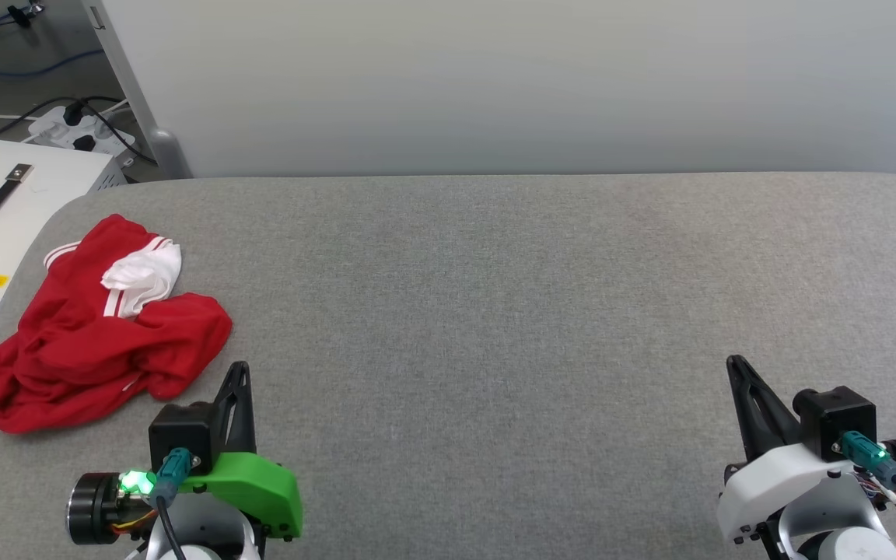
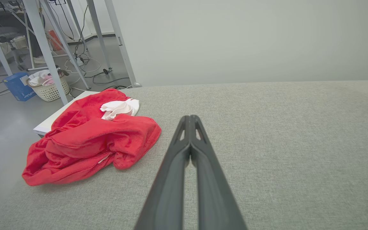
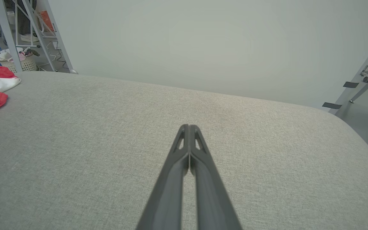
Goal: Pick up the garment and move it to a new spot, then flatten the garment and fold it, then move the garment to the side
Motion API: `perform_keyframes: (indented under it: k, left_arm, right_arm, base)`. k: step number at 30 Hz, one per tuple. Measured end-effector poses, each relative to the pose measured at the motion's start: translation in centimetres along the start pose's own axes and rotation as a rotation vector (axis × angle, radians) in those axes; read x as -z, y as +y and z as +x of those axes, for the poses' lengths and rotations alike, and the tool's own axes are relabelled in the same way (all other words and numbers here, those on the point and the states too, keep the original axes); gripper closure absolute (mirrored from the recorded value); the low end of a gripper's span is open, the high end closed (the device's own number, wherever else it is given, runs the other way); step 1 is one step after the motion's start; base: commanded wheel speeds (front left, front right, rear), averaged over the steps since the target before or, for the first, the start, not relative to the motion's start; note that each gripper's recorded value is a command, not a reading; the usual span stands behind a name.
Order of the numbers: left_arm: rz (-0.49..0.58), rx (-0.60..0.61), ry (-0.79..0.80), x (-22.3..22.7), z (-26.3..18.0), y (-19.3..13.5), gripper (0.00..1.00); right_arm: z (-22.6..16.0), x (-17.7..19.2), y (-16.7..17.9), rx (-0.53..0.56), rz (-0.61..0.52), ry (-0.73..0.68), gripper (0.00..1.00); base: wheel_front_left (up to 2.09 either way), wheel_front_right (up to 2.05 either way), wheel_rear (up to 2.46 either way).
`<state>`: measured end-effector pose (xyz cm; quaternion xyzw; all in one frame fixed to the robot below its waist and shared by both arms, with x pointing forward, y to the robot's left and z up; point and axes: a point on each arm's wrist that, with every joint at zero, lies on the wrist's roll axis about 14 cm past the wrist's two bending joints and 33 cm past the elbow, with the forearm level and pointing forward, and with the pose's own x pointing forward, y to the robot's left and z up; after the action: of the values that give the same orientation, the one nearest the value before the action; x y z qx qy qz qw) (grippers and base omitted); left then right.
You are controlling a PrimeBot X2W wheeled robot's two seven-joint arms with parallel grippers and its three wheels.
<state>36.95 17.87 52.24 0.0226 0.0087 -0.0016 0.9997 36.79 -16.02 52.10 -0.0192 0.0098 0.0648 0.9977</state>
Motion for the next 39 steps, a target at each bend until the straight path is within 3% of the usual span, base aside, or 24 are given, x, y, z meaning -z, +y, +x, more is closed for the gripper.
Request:
perform_keyframes:
  k: [39]
  left_arm:
    - [0.000, 0.000, 0.000, 0.00, 0.00, 0.00, 1.00]
  right_arm:
    - [0.00, 0.00, 0.01, 0.000, 0.000, 0.000, 1.00]
  base:
    - [0.00, 0.00, 0.00]
